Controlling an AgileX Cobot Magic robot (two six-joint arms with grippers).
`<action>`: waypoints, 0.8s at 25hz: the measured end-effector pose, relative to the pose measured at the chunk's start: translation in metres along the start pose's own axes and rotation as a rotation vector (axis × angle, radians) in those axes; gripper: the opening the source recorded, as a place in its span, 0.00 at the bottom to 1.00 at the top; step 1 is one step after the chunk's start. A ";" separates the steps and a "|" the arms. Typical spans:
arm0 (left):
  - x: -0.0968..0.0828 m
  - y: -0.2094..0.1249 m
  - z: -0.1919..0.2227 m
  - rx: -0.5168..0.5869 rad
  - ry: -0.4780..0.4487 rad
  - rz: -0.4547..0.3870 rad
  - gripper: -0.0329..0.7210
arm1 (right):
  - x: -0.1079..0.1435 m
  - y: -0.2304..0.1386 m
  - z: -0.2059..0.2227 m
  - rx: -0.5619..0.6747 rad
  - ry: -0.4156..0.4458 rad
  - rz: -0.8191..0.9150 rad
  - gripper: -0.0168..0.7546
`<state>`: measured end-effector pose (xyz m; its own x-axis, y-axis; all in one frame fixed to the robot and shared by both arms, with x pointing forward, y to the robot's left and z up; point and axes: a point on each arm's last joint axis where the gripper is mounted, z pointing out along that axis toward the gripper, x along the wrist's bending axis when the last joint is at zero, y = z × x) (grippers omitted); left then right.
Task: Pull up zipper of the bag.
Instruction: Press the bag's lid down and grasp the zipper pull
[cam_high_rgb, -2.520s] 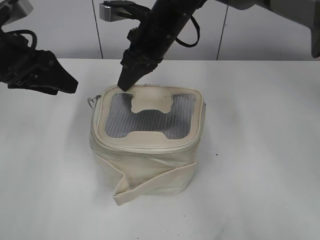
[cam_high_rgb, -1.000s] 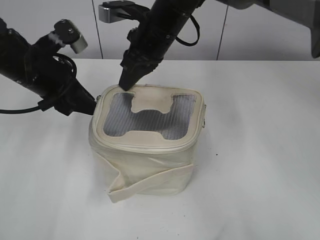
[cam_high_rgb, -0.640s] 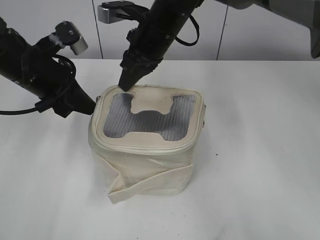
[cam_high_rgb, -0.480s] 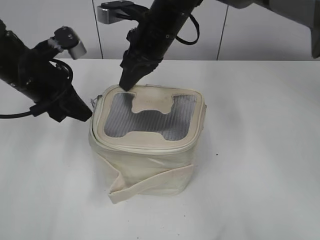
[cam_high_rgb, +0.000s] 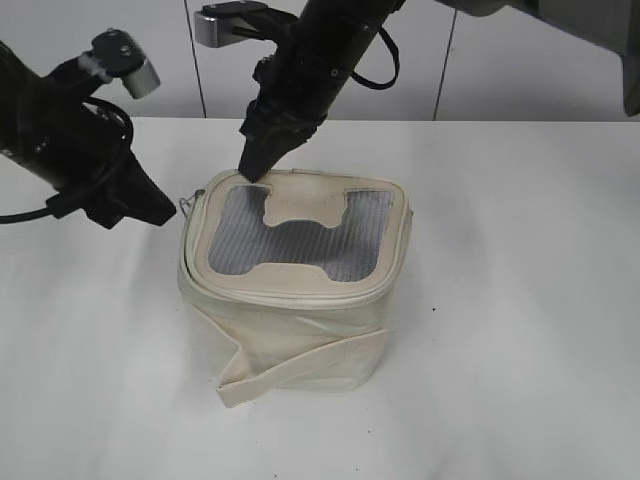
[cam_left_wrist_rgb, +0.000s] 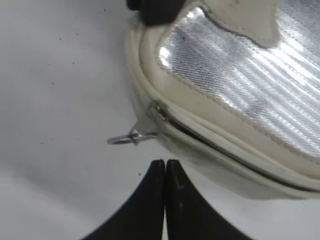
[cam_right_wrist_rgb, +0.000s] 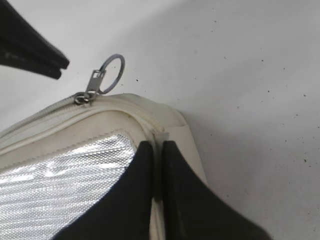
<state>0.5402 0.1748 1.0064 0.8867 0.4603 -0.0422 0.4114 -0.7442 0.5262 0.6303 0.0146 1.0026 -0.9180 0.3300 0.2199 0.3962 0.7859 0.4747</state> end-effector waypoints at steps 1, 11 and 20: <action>0.002 0.001 0.000 -0.010 0.024 -0.004 0.04 | 0.000 0.000 0.000 0.000 0.000 0.001 0.06; 0.014 0.002 -0.001 -0.027 0.157 -0.053 0.57 | 0.001 0.001 -0.003 0.000 -0.006 0.002 0.06; 0.025 -0.012 -0.007 -0.022 0.134 -0.503 0.62 | 0.001 0.000 -0.003 0.001 -0.007 0.002 0.06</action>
<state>0.5554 0.1988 1.0052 0.5449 0.8175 -0.1865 0.7741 -0.4049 0.4867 0.6298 0.0136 1.0056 -0.9172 0.3353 0.2153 0.3983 0.7859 0.4730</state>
